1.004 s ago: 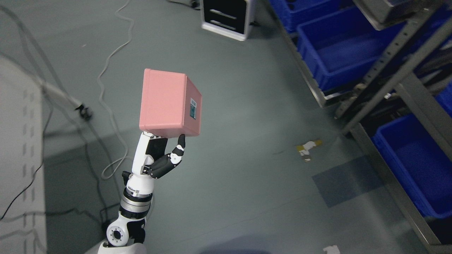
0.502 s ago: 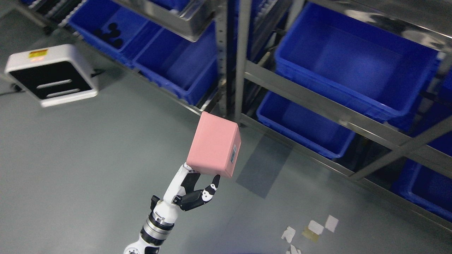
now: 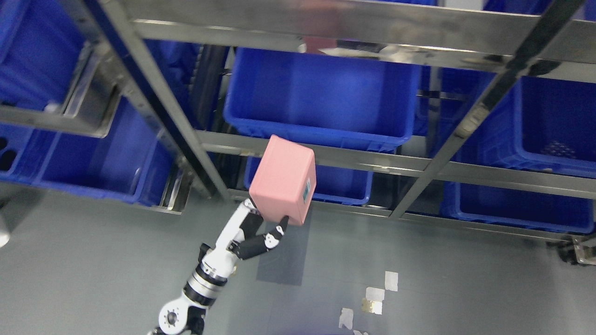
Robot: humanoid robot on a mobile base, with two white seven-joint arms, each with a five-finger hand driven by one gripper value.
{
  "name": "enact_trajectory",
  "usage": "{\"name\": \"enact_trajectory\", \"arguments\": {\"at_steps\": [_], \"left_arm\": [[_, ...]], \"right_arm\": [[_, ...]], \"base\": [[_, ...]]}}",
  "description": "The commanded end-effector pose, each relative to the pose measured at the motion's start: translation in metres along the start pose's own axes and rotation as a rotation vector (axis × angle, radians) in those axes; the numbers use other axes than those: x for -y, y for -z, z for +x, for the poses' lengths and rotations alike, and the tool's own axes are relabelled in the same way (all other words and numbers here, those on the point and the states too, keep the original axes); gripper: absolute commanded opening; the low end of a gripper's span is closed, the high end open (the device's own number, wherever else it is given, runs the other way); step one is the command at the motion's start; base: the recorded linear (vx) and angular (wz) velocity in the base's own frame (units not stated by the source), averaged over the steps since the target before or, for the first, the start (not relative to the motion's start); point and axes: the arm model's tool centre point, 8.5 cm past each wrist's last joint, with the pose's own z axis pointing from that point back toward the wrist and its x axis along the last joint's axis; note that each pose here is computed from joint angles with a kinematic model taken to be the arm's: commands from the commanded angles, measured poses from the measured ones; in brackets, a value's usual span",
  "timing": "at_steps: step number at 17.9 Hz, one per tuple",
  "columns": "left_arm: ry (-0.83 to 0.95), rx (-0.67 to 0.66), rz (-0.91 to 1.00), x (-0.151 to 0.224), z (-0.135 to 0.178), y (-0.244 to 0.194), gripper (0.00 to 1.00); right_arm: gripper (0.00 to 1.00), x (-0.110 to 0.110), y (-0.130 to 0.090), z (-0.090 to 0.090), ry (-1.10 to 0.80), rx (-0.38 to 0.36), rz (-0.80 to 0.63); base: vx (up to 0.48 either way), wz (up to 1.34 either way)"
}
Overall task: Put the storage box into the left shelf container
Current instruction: 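Extend the left hand into the blue bin and lower the pink box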
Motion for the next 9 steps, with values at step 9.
{"name": "enact_trajectory", "arguments": {"at_steps": [9], "left_arm": [[0.032,-0.222,0.098,-0.123,0.020,0.066,0.04]], "right_arm": [[1.00,0.011,0.000,0.010,0.021,0.025,-0.018]], "base": [[0.163,-0.30]]}}
